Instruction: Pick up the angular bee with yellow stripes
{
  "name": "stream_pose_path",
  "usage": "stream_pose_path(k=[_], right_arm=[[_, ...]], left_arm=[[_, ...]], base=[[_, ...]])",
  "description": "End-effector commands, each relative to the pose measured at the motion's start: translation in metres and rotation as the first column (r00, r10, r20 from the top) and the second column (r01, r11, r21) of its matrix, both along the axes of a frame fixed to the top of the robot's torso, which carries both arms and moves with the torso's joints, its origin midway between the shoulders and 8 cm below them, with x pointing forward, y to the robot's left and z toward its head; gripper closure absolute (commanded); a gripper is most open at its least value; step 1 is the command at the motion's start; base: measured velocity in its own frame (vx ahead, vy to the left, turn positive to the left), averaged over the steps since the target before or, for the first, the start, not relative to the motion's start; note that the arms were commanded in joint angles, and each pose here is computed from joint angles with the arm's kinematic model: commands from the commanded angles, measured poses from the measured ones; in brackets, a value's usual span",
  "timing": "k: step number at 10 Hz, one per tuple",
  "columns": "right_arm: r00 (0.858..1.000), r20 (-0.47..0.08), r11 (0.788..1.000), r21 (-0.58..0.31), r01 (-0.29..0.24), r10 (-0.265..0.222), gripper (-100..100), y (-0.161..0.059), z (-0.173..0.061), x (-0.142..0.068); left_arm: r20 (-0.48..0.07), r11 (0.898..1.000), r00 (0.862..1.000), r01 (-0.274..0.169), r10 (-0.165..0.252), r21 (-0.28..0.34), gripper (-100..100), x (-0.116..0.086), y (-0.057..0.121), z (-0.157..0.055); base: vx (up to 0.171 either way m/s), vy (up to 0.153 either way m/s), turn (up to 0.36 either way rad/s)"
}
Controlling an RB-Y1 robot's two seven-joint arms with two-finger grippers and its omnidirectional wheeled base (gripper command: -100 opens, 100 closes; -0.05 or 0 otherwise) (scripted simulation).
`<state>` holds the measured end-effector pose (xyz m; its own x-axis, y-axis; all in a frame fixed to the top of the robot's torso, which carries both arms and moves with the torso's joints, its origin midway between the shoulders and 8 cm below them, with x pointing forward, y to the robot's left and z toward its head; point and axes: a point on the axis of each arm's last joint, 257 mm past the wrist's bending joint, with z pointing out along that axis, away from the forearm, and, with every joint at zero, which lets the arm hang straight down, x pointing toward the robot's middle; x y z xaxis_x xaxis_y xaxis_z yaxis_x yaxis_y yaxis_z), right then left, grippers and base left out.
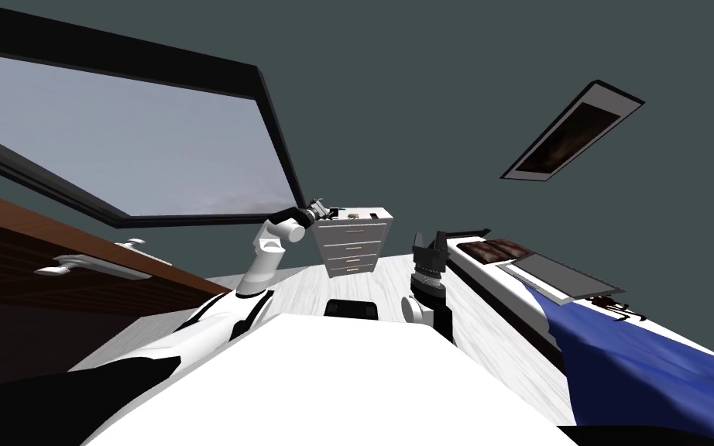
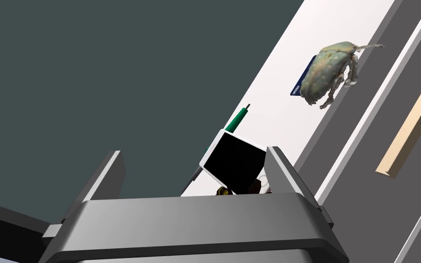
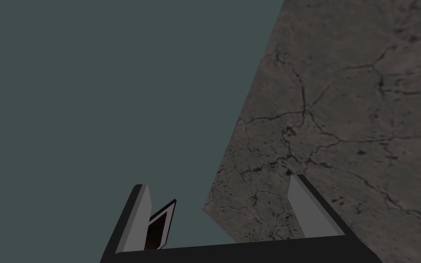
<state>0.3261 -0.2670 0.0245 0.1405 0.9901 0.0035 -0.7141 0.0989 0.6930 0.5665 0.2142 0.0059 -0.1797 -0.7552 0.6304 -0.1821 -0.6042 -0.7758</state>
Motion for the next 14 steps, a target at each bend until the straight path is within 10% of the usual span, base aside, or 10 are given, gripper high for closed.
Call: stream_pose_path(k=[1, 14], right_arm=[[1.000, 0.000, 1.000, 0.000, 0.000, 0.000, 0, 0.000, 0.000, 0.000], [1.000, 0.000, 1.000, 0.000, 0.000, 0.000, 0, 0.000, 0.000, 0.000]], left_arm=[[-0.044, 1.000, 0.999, 0.002, -0.003, -0.010, -100, 0.000, -0.001, -0.006], [-0.295, 0.996, 0.955, 0.008, -0.034, -0.088, -100, -0.012, -0.009, -0.031]], base=[[0.042, 0.025, 0.020], [0.038, 0.016, 0.011]])
